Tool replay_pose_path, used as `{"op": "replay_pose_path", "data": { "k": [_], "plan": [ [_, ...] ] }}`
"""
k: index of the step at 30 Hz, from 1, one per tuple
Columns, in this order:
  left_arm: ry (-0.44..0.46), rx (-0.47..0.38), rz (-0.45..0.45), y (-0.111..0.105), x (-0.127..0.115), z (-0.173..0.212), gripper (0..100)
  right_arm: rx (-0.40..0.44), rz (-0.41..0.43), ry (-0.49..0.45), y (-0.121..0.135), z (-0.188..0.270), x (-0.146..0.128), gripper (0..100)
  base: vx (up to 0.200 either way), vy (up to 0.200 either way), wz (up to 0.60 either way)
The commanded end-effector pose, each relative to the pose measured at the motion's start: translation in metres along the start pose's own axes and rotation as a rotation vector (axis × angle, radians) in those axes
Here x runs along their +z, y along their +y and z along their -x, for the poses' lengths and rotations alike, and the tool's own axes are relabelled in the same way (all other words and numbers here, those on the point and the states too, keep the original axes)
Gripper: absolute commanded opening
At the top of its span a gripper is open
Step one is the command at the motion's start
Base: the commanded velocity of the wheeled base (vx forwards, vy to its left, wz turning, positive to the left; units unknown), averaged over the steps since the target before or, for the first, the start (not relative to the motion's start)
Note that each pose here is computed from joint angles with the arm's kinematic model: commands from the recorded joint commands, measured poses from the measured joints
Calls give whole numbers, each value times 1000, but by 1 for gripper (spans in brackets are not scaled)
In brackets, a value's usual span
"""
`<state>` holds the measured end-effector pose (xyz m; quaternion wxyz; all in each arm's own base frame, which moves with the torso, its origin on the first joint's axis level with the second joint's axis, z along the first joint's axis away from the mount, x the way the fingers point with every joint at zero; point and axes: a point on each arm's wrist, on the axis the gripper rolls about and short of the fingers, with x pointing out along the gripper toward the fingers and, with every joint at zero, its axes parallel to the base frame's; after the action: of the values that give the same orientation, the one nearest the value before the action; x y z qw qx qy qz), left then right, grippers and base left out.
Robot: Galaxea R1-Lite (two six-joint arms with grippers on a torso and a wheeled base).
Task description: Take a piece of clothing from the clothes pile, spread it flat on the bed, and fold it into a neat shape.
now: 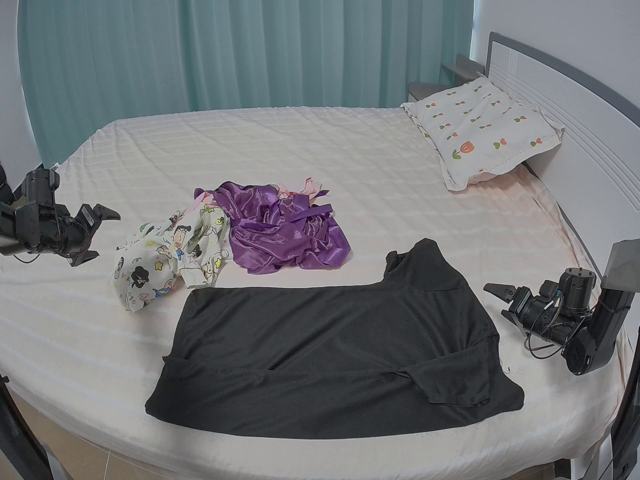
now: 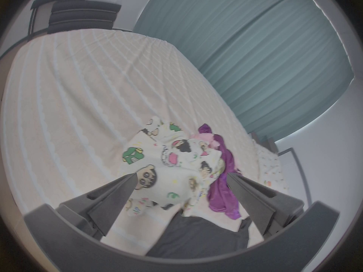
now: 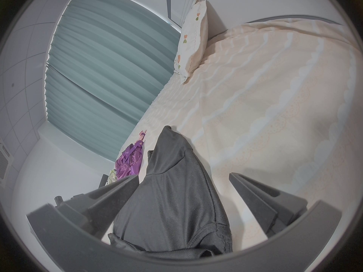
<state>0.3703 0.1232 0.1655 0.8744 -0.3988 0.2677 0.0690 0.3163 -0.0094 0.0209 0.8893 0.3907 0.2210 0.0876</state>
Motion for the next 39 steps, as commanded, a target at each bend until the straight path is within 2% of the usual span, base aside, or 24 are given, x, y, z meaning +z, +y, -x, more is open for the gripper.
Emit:
{"op": "replay_pose_path", "data": {
  "k": [1,3,4,5,10,11,19,22,28,39],
  "plan": [
    [-7,-124,10,-26,7,36,100,-1,-1,2,-1,0,0,100,0,0,0],
    [57,-164,-5,-36,-7,43,100,-1,-1,2,-1,0,0,100,0,0,0],
    [57,-164,-5,-36,-7,43,100,-1,-1,2,-1,0,0,100,0,0,0],
    [96,-181,-26,-44,-18,41,100,-1,-1,2,-1,0,0,100,0,0,0],
    [161,-181,-102,-53,-41,25,100,0,0,0,0,0,0,100,0,0,0],
    [197,-151,-131,-51,-54,10,100,-1,-1,2,0,0,0,100,0,0,0],
    [320,-14,-297,-31,-101,-49,100,-2,-1,3,-1,0,-1,100,0,0,0],
    [364,-8,-355,-27,-117,-60,100,-5,-3,6,-2,-1,-2,100,0,0,0],
    [383,-24,-400,-24,-132,-74,100,-9,1,10,-3,-1,-3,100,0,0,0],
    [336,-36,-435,-11,-142,-104,100,-3,12,20,-1,-2,-5,100,0,0,0]
  ]
}}
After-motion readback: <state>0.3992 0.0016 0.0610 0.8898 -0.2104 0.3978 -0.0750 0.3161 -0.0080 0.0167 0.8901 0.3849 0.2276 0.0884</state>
